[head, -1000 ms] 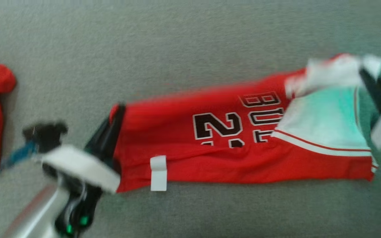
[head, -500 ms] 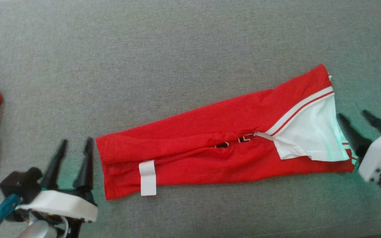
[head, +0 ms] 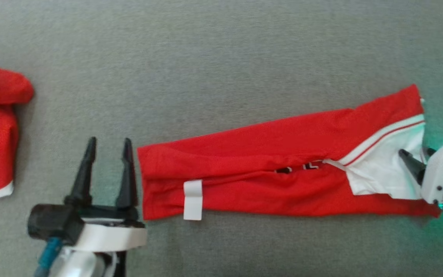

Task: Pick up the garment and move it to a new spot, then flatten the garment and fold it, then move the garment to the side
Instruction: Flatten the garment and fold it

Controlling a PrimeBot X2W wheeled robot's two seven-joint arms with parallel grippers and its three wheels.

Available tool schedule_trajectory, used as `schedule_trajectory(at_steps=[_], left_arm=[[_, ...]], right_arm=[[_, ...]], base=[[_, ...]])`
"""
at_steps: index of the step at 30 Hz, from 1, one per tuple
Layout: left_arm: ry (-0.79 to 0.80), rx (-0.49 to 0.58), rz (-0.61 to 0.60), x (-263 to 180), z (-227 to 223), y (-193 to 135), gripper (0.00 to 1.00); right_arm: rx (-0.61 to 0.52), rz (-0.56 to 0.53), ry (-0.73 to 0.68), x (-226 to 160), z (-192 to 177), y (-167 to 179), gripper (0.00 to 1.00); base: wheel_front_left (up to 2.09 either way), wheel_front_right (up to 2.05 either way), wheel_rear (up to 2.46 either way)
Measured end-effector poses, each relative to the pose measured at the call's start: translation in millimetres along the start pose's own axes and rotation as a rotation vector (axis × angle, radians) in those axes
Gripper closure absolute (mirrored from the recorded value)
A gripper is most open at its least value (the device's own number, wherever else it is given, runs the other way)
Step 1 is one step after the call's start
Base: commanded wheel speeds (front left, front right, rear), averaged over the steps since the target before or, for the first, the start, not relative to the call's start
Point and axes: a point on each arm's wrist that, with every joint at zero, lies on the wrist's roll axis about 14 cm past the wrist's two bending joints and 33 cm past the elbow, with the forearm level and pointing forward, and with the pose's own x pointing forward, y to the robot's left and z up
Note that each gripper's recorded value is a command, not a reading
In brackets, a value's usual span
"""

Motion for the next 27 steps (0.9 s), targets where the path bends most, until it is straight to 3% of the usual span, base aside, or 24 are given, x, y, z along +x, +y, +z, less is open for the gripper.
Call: schedule_trajectory(at_steps=[3,4,5,12,17,22,27], left_arm=[[0.023,-0.024,-0.015,-8,-11,-5,0.0],[0.042,-0.024,-0.021,-12,-17,-6,0.0],[0.051,-0.03,-0.02,-15,-21,-6,0.0],[0.046,-0.052,-0.023,-19,-25,-5,0.0],[0.044,-0.056,-0.036,-27,-27,-9,0.0],[0.058,-0.055,-0.074,-35,-32,-18,0.0],[0.037,-0.046,-0.092,-35,-27,-23,0.0]], right_arm=[[0.002,0.01,0.035,5,1,3,0.0],[0.009,0.018,0.045,6,1,4,0.28],[0.018,0.028,0.044,6,2,6,1.0],[0.121,0.041,-0.041,-4,13,0,1.0],[0.216,-0.104,-0.144,-42,25,-64,1.0],[0.234,-0.258,-0.243,-103,43,-122,1.0],[0.178,-0.158,-0.306,-131,63,-89,1.0]], base=[[0.0,0.0,0.0],[0.0,0.0,0.0],[0.0,0.0,0.0],[0.0,0.0,0.0],[0.0,0.0,0.0],[0.0,0.0,0.0],[0.0,0.0,0.0]])
